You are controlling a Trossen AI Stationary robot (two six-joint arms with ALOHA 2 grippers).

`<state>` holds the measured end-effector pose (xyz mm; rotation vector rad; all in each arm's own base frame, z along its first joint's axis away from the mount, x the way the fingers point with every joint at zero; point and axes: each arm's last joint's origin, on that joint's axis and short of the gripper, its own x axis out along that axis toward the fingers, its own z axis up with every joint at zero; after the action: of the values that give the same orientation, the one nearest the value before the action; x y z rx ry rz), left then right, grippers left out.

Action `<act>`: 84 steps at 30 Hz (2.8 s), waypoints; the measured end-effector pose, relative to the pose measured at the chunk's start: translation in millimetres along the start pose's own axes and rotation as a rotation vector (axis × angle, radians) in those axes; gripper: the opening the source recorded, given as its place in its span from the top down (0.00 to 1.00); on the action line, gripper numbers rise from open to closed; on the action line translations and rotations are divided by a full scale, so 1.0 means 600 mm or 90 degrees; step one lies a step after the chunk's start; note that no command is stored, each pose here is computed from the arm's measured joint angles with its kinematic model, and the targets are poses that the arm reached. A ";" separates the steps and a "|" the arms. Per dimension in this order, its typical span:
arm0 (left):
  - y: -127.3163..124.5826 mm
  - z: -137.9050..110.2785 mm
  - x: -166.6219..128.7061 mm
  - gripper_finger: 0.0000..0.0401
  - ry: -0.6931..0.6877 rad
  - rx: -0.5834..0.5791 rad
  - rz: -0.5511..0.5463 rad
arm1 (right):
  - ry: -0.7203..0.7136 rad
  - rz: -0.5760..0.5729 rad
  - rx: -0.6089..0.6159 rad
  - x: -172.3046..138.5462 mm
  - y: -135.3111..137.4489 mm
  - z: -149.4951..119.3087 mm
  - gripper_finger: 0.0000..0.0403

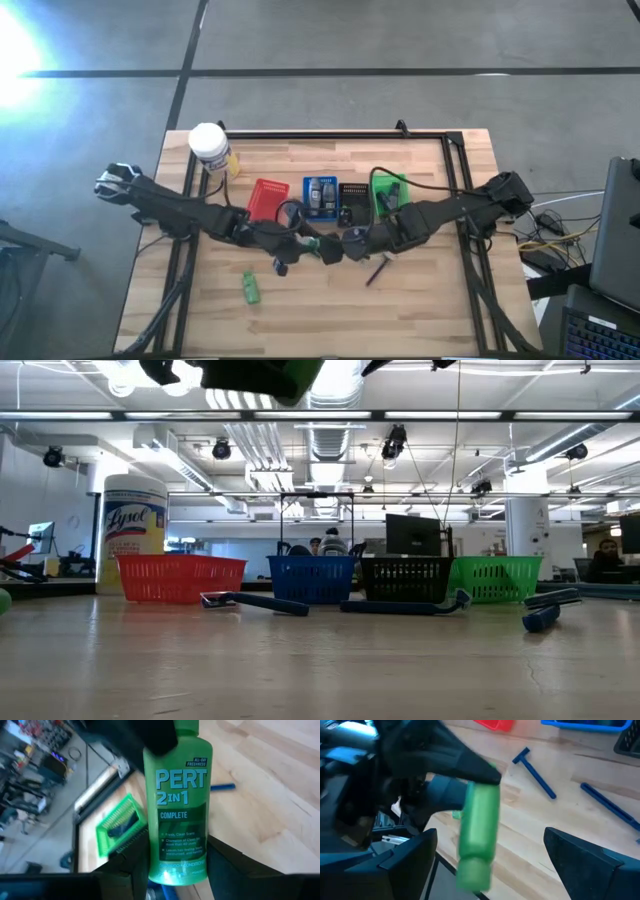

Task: Pick & Place Travel size toiletries
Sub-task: Put the green shampoo into the black basket

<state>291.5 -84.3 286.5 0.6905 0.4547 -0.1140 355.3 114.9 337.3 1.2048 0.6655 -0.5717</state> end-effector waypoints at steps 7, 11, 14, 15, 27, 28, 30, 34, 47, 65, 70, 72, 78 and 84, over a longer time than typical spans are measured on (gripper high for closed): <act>0.000 0.008 -0.005 0.60 -0.023 0.024 0.009 | 0.015 0.000 0.014 0.001 0.000 -0.001 0.10; 0.001 0.009 -0.005 0.60 -0.027 0.026 0.012 | 0.014 0.001 0.023 0.001 0.000 0.000 0.13; 0.001 0.009 -0.005 0.60 -0.027 0.032 0.012 | 0.011 0.000 0.023 0.002 0.000 0.005 0.18; 0.001 0.009 -0.005 0.60 -0.027 0.035 0.012 | 0.009 -0.001 0.023 0.005 0.000 0.007 0.20; 0.000 0.007 -0.005 0.60 -0.016 0.043 0.014 | 0.017 0.000 0.022 0.036 0.002 0.010 0.38; 0.000 0.006 -0.005 0.60 -0.013 0.044 0.013 | 0.019 0.001 0.023 0.036 0.002 0.010 0.39; -0.001 0.005 -0.005 0.60 -0.007 0.046 0.011 | 0.029 0.001 0.024 0.036 0.002 0.009 0.40; 0.000 0.005 -0.005 0.60 -0.008 0.045 0.012 | 0.036 0.004 0.023 0.035 0.003 0.008 0.42; -0.001 0.005 -0.005 0.54 -0.007 0.042 0.011 | 0.046 0.005 0.003 0.036 0.003 0.008 0.61; 0.008 -0.021 -0.025 0.48 0.147 -0.098 0.159 | 0.015 -0.069 0.004 0.038 -0.016 0.004 0.75; 0.004 -0.041 -0.045 0.48 0.211 -0.197 0.156 | -0.022 -0.181 0.012 0.034 -0.045 0.007 0.75; 0.001 -0.052 -0.053 0.48 0.246 -0.229 0.148 | -0.028 -0.238 0.018 0.036 -0.064 0.011 0.75; -0.013 -0.075 -0.065 0.48 0.330 -0.324 0.093 | -0.054 -0.334 0.053 0.085 -0.131 0.047 0.75; -0.027 -0.087 -0.077 0.48 0.399 -0.350 0.035 | -0.066 -0.316 0.072 0.138 -0.180 0.104 0.75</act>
<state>227.1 -65.5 261.9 0.1782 1.0202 0.2840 344.7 21.9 220.4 1.1064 0.8585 -1.0915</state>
